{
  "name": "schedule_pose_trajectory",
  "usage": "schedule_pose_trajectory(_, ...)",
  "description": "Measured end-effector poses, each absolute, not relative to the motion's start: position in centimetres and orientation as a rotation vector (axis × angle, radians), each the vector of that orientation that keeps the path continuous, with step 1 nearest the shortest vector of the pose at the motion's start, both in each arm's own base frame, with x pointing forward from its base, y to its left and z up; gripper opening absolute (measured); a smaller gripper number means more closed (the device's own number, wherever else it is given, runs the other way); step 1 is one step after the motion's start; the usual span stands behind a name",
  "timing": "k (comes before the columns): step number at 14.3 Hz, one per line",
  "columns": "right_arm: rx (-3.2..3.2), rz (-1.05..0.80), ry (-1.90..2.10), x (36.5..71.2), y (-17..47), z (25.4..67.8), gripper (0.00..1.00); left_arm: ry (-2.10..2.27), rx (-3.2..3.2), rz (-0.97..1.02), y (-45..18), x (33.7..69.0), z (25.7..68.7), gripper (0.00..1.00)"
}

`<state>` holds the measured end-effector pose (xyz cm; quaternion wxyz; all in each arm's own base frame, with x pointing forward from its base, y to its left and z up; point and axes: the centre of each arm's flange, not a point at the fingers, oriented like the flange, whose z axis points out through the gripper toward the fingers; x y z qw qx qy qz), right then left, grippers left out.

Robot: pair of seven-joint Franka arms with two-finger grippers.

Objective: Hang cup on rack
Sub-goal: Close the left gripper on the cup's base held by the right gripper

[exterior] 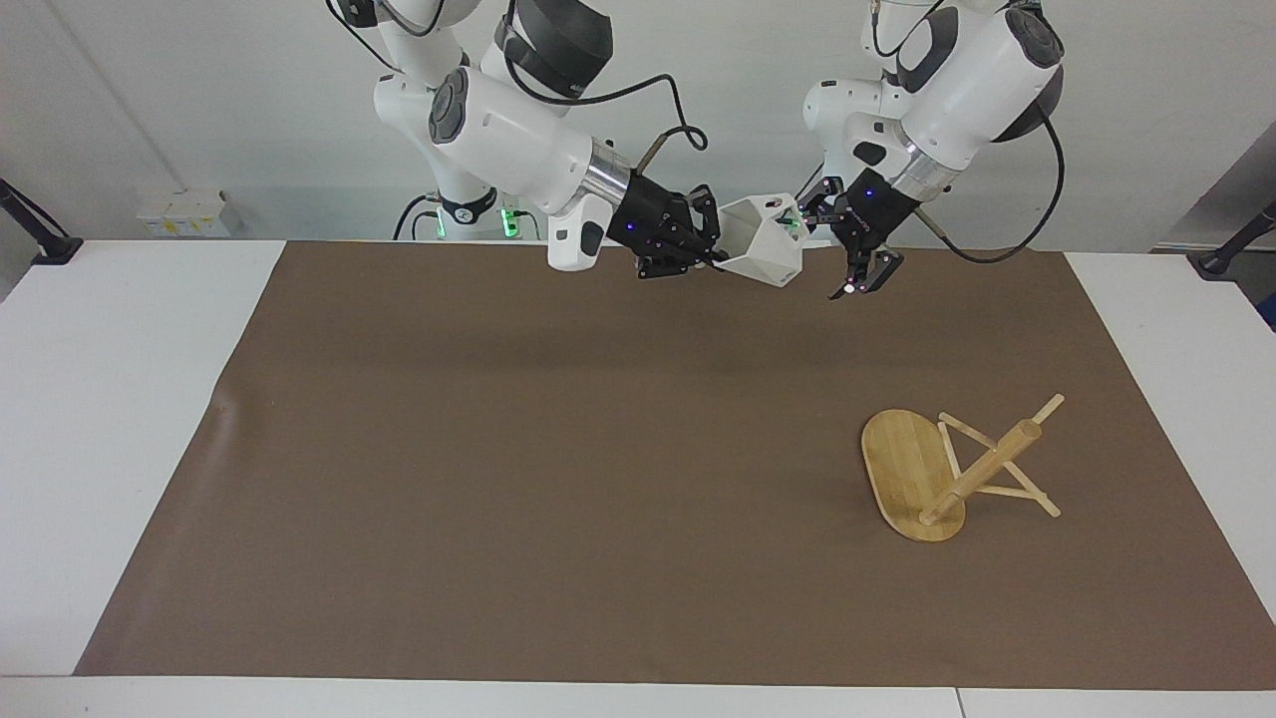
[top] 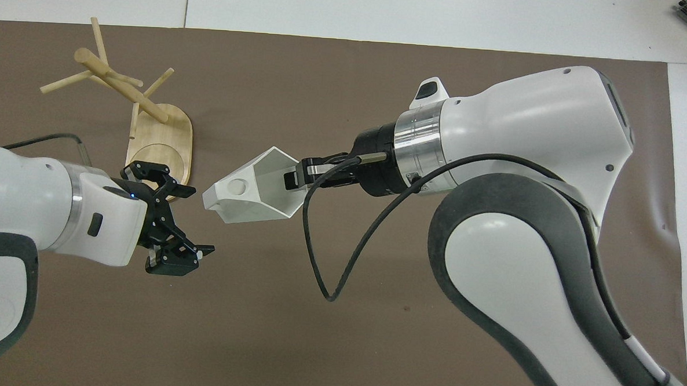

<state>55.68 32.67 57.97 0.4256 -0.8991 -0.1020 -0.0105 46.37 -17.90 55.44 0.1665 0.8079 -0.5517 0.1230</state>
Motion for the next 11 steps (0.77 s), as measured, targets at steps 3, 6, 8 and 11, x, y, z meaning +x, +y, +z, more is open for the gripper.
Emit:
schedule_pose_trajectory(3,-2.242,-0.049,-0.237,55.6,33.2,58.3,0.04,-1.599,2.241,0.425,-16.2,45.3,53.6,1.00)
schedule_pose_trajectory(6,-2.240,-0.059,-0.207,55.8,33.2,58.3,0.04,-1.612,2.217,0.513,-15.1,45.1,52.9,1.00)
schedule_pose_trajectory(8,-2.237,-0.062,-0.186,55.9,33.4,58.2,0.04,-1.588,2.169,0.587,-14.3,45.3,51.5,1.00)
schedule_pose_trajectory(11,-2.225,-0.051,-0.174,56.0,33.5,58.0,0.04,-1.481,2.138,0.671,-13.6,45.7,50.6,1.00)
